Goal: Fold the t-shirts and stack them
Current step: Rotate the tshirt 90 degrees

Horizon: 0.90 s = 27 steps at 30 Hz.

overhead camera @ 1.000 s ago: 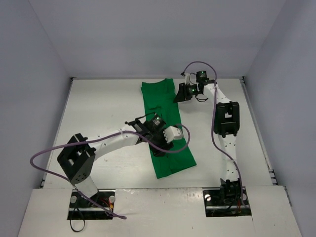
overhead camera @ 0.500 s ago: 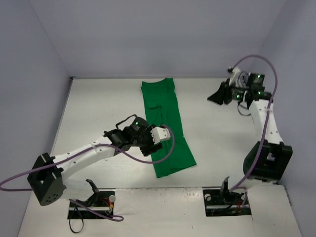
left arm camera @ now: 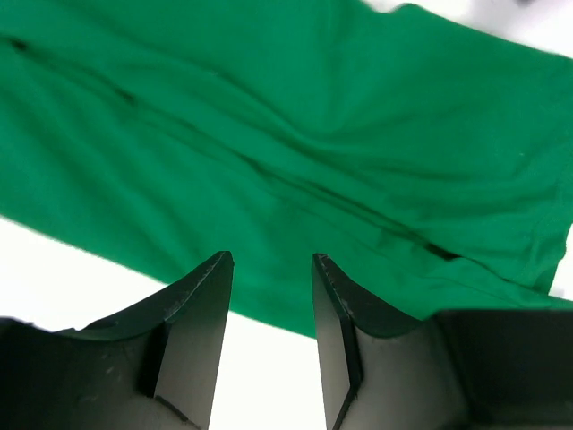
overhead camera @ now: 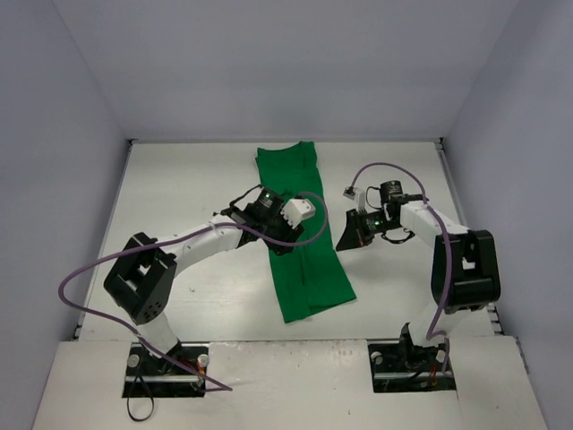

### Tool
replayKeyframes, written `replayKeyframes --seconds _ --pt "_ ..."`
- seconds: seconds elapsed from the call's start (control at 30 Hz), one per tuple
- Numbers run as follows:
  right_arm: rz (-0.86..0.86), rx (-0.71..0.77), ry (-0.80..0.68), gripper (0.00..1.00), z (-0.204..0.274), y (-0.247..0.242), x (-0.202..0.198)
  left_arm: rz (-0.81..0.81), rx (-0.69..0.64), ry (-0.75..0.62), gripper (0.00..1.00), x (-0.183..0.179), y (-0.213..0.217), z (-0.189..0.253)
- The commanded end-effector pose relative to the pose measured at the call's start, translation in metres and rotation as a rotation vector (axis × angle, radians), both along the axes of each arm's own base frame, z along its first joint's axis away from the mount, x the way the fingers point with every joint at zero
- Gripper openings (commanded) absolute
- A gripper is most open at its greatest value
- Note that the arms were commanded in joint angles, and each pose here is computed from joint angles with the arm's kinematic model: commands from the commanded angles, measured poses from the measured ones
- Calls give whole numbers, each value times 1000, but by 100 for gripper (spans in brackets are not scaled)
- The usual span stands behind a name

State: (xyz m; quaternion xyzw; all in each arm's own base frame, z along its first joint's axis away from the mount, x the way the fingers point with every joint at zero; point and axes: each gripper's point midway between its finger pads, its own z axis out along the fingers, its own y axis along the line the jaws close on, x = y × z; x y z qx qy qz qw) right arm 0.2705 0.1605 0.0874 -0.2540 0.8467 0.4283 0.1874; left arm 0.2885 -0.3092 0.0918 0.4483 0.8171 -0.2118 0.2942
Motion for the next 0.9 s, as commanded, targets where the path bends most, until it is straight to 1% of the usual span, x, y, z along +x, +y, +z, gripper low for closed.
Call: replayKeyframes --seconds 0.0,0.07,0.13,0.23,0.27,0.33,0.43,0.53,0.6,0.67,0.7,0.73,0.77,0.8,0.83,0.87 --pt "-29 -25 135 0 -21 9 -3 76 -124 -59 37 27 5 50" --pt "-32 -58 176 0 -32 13 -5 121 -123 -73 37 37 18 57" --pt "-52 -104 257 0 -47 17 -11 184 -132 -97 37 51 31 71" --pt "-87 -181 292 0 -63 18 -16 317 -161 -113 38 72 58 85" --pt "-101 -214 303 0 -67 18 -18 328 -159 -125 38 74 60 88" --pt "-129 -338 369 0 -96 13 -37 395 -152 -152 41 80 76 95" --pt "-174 -431 390 0 -109 7 -46 423 -152 -171 42 81 85 100" --pt "-111 -384 401 0 -99 28 -65 402 -159 -185 45 77 87 103" --pt "-63 -338 378 0 -87 45 -79 384 -170 -200 48 75 86 107" --pt "-7 -242 259 0 -58 71 -90 361 -194 -205 59 71 85 113" --pt "-12 -194 179 0 -37 79 -85 351 -200 -203 61 68 84 113" --pt "-21 -163 146 0 -21 83 -85 341 -201 -190 63 65 83 110" --pt "-66 -98 73 0 3 90 -74 317 -205 -208 72 62 84 113" --pt "-106 -41 -7 3 28 93 -65 295 -212 -220 78 58 83 115" --pt "-142 7 -91 9 53 95 -57 274 -221 -227 82 54 82 117" --pt "-160 58 -217 23 82 93 -49 243 -240 -230 85 48 80 120"
